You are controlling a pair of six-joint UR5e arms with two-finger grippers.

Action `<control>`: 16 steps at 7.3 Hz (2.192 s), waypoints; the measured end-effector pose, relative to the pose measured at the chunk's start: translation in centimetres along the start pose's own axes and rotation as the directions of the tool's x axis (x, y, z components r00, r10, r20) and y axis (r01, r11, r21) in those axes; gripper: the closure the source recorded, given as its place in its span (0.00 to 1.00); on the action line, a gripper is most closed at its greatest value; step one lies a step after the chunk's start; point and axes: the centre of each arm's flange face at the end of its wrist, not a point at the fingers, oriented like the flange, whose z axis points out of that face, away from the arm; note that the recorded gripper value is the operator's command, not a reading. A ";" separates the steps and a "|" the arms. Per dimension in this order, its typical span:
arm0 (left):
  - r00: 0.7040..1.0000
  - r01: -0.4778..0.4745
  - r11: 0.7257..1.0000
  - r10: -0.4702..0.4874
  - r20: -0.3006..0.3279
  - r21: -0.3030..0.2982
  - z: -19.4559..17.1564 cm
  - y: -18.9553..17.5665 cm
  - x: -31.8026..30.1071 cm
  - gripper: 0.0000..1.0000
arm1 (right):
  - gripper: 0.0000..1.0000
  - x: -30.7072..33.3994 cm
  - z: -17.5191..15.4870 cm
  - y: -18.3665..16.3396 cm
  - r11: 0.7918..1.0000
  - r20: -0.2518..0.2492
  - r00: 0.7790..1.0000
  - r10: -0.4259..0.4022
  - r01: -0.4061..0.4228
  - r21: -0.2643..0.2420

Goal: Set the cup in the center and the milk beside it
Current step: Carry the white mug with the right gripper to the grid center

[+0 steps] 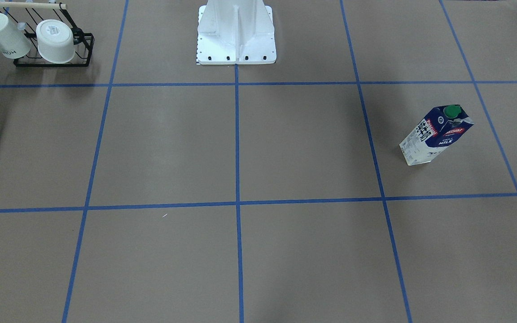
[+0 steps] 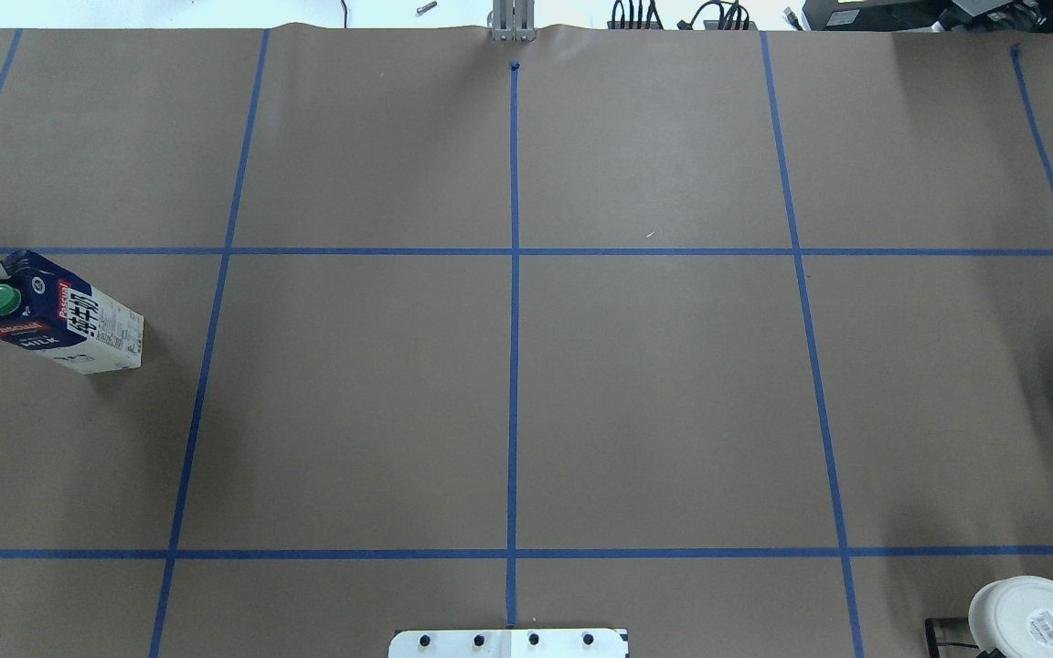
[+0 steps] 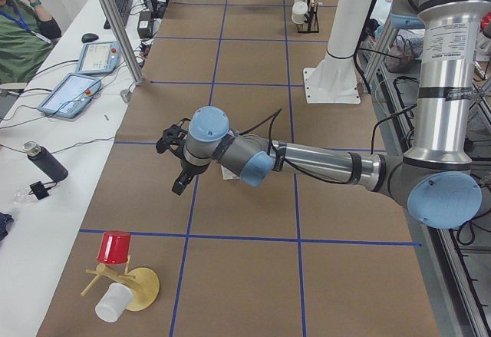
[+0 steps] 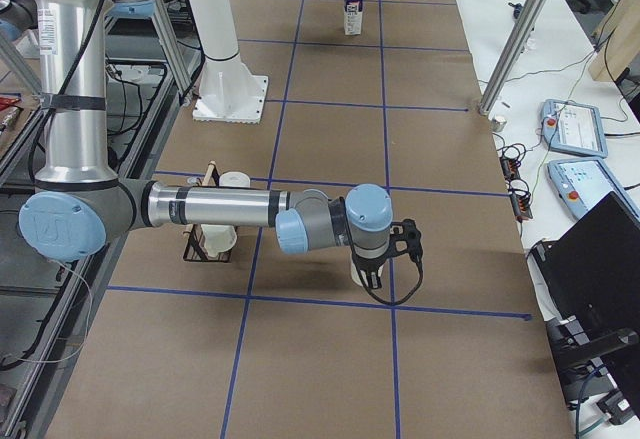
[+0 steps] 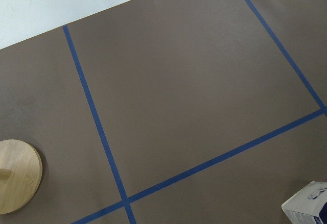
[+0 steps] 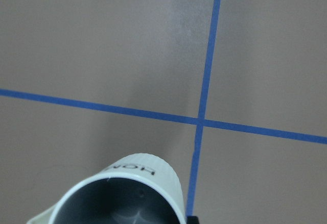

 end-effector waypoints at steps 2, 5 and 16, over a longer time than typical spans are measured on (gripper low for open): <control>1.000 0.006 1.000 -0.006 0.000 -0.005 0.2 0.1 -0.2 0.01 | 1.00 -6.8 -1.2 -1.8 0.987 0.030 0.987 0.158 -0.158 0.014; 1.000 0.013 1.000 -0.013 0.000 -0.011 0.5 0.3 -0.5 0.01 | 1.00 -23.2 0.7 -5.3 0.926 0.055 0.925 0.375 -0.376 0.010; 0.999 0.043 0.999 -0.043 -0.001 -0.028 1.4 0.7 -1.0 0.01 | 1.00 -67.3 12.1 6.3 0.694 -0.082 0.690 0.719 -0.719 0.038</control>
